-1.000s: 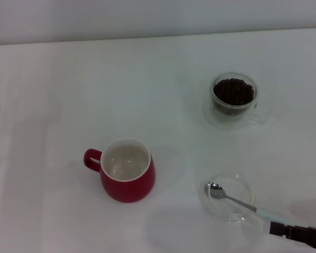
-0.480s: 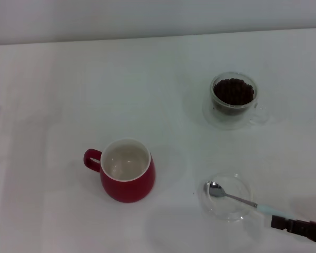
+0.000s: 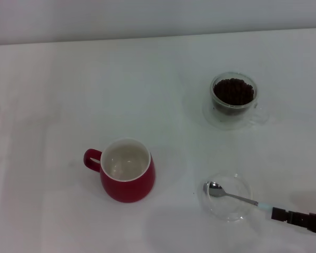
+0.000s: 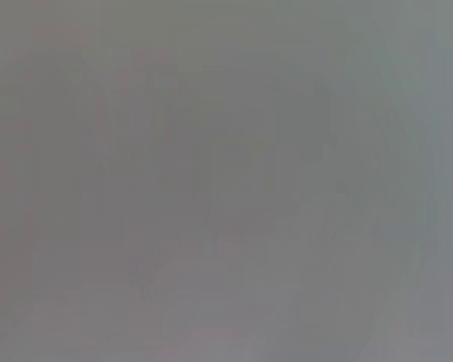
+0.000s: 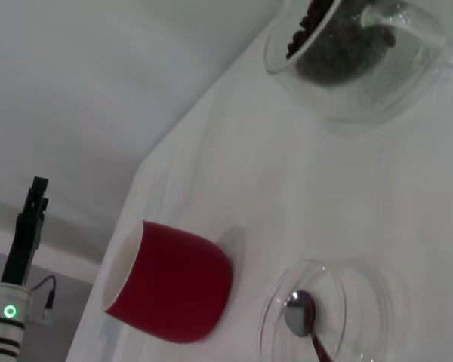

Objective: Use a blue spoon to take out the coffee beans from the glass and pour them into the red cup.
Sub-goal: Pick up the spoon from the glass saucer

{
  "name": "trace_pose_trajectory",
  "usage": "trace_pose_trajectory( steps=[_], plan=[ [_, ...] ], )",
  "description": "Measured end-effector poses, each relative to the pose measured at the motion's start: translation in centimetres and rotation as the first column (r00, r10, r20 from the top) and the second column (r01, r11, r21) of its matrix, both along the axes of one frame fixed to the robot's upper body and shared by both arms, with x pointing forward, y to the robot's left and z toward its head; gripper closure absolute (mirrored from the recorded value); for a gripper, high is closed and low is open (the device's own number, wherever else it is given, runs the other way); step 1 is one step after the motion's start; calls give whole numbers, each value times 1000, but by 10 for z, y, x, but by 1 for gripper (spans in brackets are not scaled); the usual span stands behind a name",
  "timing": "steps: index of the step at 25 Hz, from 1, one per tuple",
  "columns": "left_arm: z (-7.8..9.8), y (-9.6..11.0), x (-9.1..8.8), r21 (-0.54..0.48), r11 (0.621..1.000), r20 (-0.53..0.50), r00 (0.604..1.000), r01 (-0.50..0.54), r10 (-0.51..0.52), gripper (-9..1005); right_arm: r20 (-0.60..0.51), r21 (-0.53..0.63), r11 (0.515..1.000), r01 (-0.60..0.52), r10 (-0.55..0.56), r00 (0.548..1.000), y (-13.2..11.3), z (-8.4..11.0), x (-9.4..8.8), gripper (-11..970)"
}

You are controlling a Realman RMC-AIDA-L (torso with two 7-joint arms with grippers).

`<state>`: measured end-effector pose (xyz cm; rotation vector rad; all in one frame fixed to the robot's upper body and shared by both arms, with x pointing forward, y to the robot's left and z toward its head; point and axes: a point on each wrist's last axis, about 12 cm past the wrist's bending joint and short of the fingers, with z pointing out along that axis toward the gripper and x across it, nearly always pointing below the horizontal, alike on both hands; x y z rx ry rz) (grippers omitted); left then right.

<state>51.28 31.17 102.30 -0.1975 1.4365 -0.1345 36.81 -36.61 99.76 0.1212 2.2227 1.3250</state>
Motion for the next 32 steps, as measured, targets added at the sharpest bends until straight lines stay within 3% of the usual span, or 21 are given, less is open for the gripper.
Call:
trace_pose_trajectory(
  steps=[16, 32],
  plan=[
    [0, 0, 1, -2, 1000, 1, 1000, -1, 1, 209, -6, 8, 1000, 12, -12, 1000, -4, 2, 0, 695],
    [-1, -1, -1, -7, 1000, -2, 1000, -2, 2, 208, -4, 6, 1000, 11, -11, 1000, -5, 3, 1, 769]
  ],
)
